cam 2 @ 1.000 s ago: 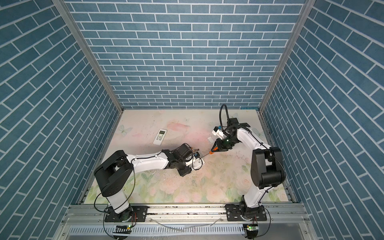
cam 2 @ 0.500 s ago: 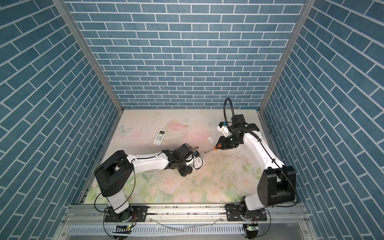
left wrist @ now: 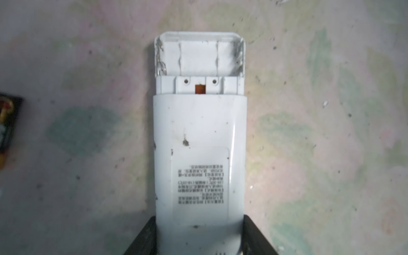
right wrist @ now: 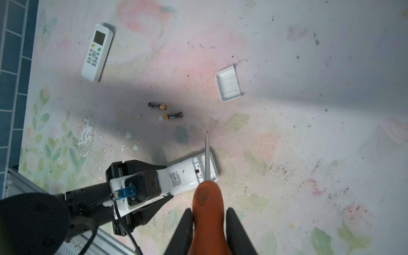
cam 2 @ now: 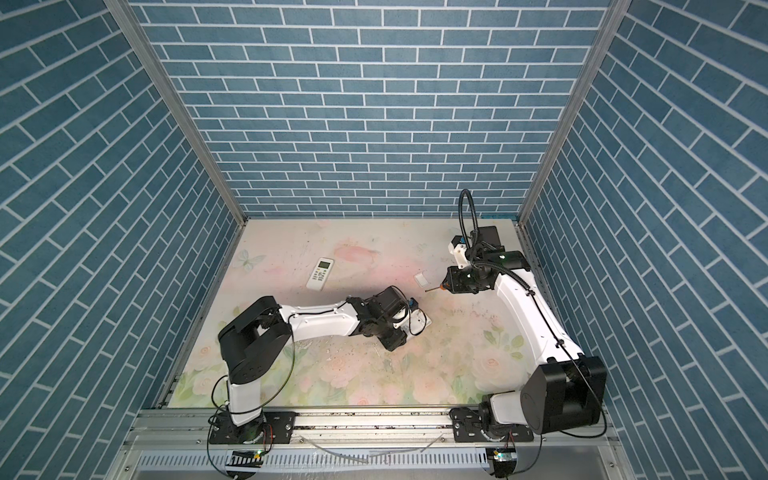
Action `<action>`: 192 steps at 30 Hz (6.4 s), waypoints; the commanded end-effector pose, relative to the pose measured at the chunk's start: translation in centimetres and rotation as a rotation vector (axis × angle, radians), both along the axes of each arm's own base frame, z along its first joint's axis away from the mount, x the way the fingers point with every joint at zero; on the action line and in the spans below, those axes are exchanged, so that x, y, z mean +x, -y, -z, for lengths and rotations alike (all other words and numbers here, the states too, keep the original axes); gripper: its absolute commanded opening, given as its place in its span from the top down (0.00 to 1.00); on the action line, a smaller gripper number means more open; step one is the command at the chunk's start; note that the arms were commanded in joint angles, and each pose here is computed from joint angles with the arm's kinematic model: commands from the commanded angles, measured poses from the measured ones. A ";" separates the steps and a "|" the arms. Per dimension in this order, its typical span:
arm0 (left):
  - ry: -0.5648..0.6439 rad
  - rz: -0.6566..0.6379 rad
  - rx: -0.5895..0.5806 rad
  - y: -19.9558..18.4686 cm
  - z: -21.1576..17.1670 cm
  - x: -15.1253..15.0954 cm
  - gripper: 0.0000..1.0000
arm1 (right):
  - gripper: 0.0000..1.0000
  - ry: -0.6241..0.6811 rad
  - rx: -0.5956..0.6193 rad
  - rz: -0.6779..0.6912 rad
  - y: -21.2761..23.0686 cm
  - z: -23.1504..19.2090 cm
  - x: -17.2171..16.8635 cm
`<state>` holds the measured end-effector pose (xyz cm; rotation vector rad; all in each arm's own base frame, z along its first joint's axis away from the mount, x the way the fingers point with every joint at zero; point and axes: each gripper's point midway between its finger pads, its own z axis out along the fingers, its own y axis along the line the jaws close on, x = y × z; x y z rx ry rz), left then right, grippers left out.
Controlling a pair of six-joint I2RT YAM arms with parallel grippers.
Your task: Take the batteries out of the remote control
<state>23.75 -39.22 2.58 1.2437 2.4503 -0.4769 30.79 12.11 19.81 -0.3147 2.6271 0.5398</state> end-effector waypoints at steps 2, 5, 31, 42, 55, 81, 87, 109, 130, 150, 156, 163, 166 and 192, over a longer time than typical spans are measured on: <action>-0.023 -0.020 0.002 1.3 0.3 0.4 0.56 | 1.00 0.017 -0.032 0.138 2.5 0.6 0.4; -0.022 -0.022 -0.014 2.3 0.2 0.9 0.54 | 1.00 0.027 -0.015 0.231 4.3 0.7 0.8; 0.041 -0.151 -0.125 2.4 -5.3 2.2 0.29 | 1.00 0.240 0.130 0.452 8.5 4.0 4.9; 0.079 -0.226 -0.164 -1.1 -9.3 1.1 0.27 | 1.00 0.229 0.085 0.447 7.8 7.4 4.8; 0.119 -0.266 -0.196 -3.9 -10.0 0.2 0.27 | 0.93 0.105 -0.005 0.426 5.1 10.7 2.1; 0.167 -0.314 -0.257 -7.1 -11.8 -0.6 0.27 | 0.61 -0.018 -0.015 0.503 4.6 14.6 -2.3; 0.179 -0.353 -0.240 -8.1 -11.7 -0.4 0.26 | 0.61 -0.032 -0.027 0.505 4.7 15.2 -2.4; 0.143 -0.889 0.060 -25.6 -11.7 11.9 0.00 | 0.61 0.076 -0.057 0.448 4.7 7.5 0.0; -0.012 -0.830 0.340 -28.9 -2.2 22.8 0.06 | 0.62 0.198 -0.002 0.417 4.3 1.0 0.1; -0.160 -0.790 0.387 -29.1 1.6 24.1 0.33 | 0.65 0.234 0.022 0.439 4.3 -0.5 0.8; -0.167 -0.805 0.415 -29.9 1.2 22.4 0.30 | 0.66 0.233 0.037 0.433 3.9 -0.7 1.2; -0.195 -0.804 0.435 -30.4 2.5 20.5 0.40 | 0.67 0.238 0.062 0.425 3.5 -1.0 1.3; -0.194 -0.814 0.424 -30.3 2.6 20.5 0.57 | 0.68 0.236 0.069 0.425 3.4 -1.0 1.1; -0.146 -0.897 -0.799 -20.0 -12.6 18.0 0.71 | 0.72 0.086 0.437 0.243 -8.7 1.1 1.8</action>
